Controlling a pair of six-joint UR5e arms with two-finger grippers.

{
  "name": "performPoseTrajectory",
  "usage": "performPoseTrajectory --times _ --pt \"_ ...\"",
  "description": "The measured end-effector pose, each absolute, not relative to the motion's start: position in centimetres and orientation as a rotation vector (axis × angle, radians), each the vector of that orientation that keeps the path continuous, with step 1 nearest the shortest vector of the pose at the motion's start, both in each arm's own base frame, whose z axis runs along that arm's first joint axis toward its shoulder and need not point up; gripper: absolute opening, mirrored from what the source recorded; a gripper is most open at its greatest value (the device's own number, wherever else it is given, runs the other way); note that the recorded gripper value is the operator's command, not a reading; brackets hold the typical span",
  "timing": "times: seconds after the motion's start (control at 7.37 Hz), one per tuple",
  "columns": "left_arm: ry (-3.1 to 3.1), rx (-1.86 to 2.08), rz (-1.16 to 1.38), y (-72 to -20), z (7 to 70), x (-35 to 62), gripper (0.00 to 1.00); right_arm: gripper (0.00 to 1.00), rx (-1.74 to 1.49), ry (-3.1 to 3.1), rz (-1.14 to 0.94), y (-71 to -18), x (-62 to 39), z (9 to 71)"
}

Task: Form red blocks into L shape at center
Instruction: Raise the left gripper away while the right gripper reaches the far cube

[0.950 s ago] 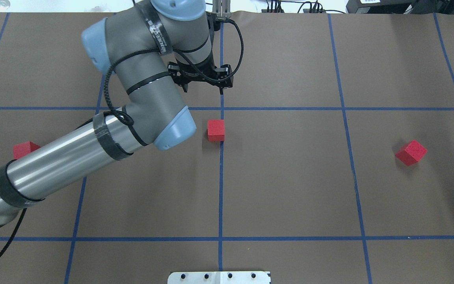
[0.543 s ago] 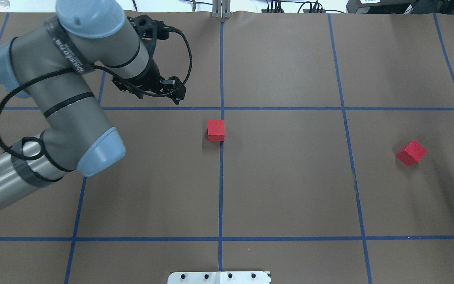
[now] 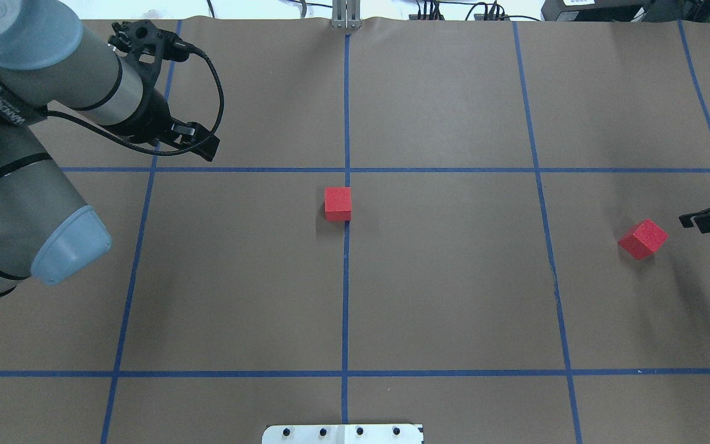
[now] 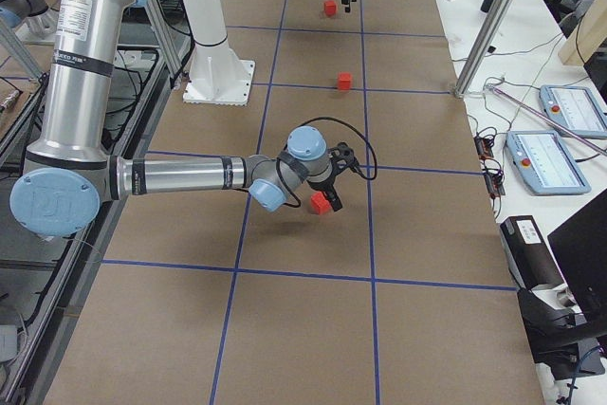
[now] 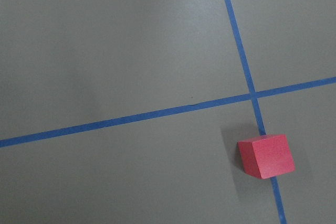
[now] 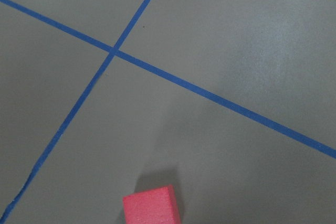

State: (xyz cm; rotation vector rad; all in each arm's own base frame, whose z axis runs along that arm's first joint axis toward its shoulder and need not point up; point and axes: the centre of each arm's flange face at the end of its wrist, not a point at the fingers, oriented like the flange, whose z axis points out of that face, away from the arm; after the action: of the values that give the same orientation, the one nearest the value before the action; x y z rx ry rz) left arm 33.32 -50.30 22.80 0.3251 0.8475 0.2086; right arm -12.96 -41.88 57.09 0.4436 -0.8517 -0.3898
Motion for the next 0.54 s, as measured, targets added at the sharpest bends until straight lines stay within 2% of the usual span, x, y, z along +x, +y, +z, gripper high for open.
performPoseTrajectory --times 0.54 --pt "0.840 0.330 0.216 -50.4 23.4 32.8 1.00 0.99 0.410 -0.791 -0.457 -41.1 -18.0 59.0"
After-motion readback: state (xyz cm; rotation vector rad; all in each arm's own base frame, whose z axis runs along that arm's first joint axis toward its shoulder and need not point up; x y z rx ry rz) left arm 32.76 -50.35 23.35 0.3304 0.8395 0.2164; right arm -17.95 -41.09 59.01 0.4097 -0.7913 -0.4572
